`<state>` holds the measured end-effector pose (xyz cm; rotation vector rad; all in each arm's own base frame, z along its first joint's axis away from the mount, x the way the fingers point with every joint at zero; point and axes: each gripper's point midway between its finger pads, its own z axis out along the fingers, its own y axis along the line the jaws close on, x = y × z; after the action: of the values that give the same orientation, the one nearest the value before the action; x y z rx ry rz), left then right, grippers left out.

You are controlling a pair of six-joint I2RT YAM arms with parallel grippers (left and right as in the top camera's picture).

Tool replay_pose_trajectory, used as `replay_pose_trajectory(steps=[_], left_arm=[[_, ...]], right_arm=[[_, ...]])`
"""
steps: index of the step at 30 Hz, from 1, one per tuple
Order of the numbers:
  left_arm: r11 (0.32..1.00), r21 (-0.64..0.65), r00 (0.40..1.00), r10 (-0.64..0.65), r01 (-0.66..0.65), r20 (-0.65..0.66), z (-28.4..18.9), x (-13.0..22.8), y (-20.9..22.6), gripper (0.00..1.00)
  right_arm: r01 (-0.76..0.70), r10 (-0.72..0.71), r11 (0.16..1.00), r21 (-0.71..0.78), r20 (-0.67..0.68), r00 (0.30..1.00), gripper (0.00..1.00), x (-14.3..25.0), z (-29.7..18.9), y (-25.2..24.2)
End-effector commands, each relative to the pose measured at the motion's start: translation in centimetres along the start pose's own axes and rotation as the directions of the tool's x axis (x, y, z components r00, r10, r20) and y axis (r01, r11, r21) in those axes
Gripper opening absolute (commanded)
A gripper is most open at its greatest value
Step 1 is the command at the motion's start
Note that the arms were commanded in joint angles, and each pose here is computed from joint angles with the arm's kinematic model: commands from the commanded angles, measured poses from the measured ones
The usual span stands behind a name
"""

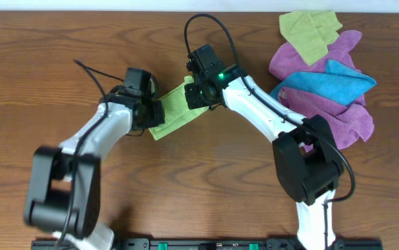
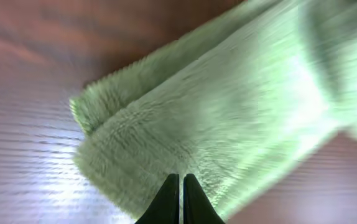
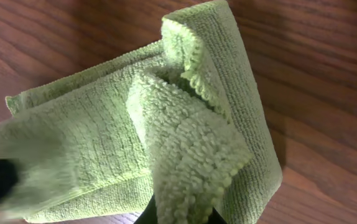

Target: Fold the cloth

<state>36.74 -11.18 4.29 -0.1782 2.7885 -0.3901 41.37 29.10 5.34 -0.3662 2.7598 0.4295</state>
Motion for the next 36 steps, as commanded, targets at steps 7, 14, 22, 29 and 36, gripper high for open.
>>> replay_pose_trajectory(steps=[7,14,22,29,36], left_arm=[[0.979,-0.143,0.878,-0.06,0.144,0.475,-17.0,-6.6,4.6,0.06],[0.926,-0.13,0.786,-0.219,0.353,0.578,-24.3,-3.5,9.7,0.05],[0.908,-0.144,0.786,-0.251,0.393,0.565,-26.0,-0.4,10.7,0.05],[0.906,-0.149,0.792,-0.254,0.395,0.556,-25.9,-0.2,10.8,0.06],[0.907,-0.148,0.79,-0.253,0.395,0.559,-25.9,-0.2,10.7,0.06]], right_arm=[[0.023,-0.022,1.0,-0.009,0.039,0.999,0.01,-0.9,-1.0,1.2],[0.196,-0.197,0.98,0.02,0.083,0.977,0.01,-0.5,-0.7,4.8],[0.485,-0.488,0.873,0.055,0.073,0.87,0.01,2.1,-0.3,9.7],[0.499,-0.502,0.864,0.072,0.027,0.865,0.01,3.4,-0.1,9.5],[0.509,-0.512,0.858,0.065,0.035,0.859,0.05,3.6,-0.1,10.2]])
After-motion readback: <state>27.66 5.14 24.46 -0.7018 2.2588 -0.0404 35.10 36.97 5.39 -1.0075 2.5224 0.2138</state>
